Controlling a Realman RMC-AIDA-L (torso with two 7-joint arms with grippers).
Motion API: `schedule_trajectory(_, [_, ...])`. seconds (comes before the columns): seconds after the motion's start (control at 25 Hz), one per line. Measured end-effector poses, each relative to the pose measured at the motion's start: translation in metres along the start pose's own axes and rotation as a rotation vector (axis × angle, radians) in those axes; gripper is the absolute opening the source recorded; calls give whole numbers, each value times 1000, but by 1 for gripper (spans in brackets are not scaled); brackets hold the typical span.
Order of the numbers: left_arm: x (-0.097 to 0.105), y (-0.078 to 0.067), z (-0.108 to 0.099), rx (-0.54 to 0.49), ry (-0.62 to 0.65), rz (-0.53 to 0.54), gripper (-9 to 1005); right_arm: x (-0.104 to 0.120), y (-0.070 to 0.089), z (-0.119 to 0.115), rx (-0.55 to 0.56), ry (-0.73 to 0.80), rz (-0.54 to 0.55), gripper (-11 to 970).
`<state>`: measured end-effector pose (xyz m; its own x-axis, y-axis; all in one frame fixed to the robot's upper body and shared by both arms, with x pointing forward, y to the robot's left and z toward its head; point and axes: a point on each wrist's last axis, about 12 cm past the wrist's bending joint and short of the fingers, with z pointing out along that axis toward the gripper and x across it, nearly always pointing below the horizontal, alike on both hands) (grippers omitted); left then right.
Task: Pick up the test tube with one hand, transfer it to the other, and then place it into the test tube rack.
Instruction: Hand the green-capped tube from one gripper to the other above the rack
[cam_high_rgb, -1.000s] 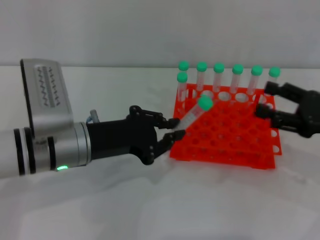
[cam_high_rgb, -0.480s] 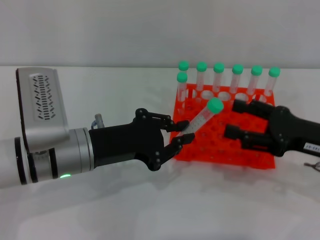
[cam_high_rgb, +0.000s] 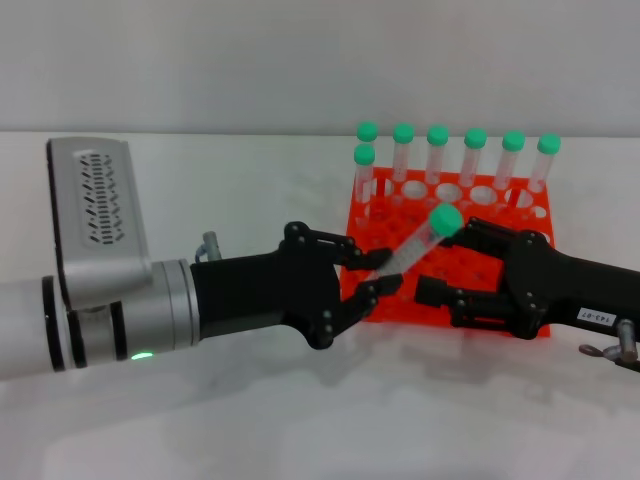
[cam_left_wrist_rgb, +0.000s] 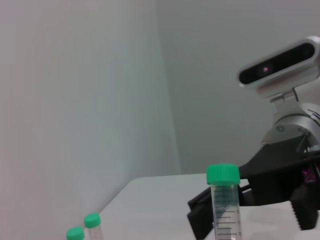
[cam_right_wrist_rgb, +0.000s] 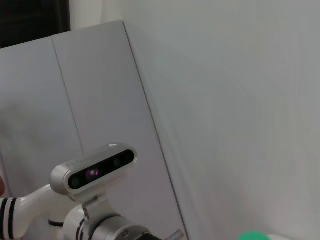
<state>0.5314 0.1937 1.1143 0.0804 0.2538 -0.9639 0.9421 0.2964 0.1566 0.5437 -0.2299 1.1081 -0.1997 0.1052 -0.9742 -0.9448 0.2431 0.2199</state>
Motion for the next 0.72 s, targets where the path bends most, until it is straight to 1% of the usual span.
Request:
schedule_trajectory(0.68, [-1,0,4,8,2,-3,222,-1,-8,3,64,-9,-56,737])
schedule_trajectory(0.72, [-1,0,4,9,1,-2,222,-1,-8,2,67,-12,-57,704])
